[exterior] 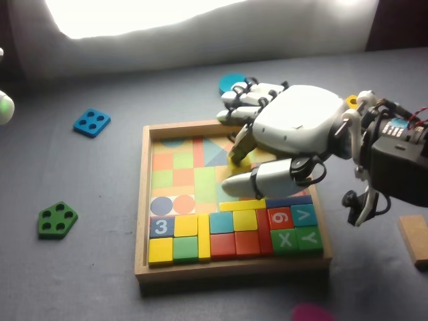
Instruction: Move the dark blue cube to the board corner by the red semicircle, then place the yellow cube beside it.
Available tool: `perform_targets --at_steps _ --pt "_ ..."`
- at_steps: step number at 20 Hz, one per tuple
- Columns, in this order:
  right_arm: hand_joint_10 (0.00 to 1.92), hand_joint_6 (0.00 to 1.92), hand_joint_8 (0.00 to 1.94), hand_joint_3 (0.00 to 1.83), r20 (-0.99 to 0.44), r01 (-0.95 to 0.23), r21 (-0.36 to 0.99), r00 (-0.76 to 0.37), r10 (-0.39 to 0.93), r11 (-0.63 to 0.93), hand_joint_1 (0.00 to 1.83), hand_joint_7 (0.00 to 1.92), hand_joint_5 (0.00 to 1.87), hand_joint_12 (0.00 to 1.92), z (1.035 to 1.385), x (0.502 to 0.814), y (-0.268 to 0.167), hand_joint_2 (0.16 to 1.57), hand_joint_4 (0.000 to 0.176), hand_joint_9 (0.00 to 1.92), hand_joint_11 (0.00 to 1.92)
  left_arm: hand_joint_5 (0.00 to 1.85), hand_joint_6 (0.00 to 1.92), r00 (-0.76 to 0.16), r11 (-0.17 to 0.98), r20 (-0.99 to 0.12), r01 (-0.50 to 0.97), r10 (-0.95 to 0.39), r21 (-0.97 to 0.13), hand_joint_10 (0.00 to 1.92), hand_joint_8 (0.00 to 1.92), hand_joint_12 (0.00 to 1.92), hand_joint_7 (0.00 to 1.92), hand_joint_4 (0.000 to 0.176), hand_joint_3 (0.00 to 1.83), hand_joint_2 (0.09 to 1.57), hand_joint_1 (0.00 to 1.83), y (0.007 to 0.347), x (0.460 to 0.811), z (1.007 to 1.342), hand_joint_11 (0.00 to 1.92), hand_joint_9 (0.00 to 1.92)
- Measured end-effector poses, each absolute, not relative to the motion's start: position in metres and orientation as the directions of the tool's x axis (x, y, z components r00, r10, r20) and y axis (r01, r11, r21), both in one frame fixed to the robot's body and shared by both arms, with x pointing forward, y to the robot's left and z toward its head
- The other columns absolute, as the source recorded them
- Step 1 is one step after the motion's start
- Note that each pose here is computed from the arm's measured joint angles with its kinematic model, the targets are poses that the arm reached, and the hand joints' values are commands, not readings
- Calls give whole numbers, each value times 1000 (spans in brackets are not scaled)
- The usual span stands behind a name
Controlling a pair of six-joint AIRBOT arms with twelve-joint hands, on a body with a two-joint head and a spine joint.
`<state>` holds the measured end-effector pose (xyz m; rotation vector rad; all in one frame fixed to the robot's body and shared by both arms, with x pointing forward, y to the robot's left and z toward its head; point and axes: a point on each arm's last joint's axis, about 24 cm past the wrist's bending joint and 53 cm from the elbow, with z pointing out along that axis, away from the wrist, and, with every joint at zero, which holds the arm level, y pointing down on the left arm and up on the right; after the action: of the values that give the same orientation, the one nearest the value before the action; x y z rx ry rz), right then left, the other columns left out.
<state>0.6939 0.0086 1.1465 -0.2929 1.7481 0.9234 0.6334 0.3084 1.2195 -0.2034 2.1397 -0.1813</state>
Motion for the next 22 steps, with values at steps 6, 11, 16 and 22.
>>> perform_targets --at_steps 6,11,16,22 --pt "2 5 8 0 -902 -578 420 -352 251 699 0 241 857 0 1145 711 -13 1149 0 14 0 61 3 -540 975 -813 -76 -218 -211 3 2 582 74 26 2 1218 0 308 633 1220 0 83" --pt "10 7 11 0 -907 -565 410 -338 253 716 0 259 864 0 1145 718 -25 1145 0 36 0 59 0 -539 975 -814 -75 -216 -209 1 0 565 70 19 2 1226 0 308 633 1220 0 74" --pt "6 4 4 2 -908 -564 407 -334 252 719 0 232 858 0 1145 718 -28 1155 0 29 0 60 3 -539 975 -814 -74 -216 -210 3 2 525 76 18 2 1230 0 308 633 1220 0 80" --pt "1 3 3 0 -915 -561 393 -318 249 729 0 233 855 0 1146 722 -35 1152 0 17 0 57 4 -539 975 -814 -74 -216 -210 3 5 499 76 14 1 1230 0 308 633 1220 0 71"
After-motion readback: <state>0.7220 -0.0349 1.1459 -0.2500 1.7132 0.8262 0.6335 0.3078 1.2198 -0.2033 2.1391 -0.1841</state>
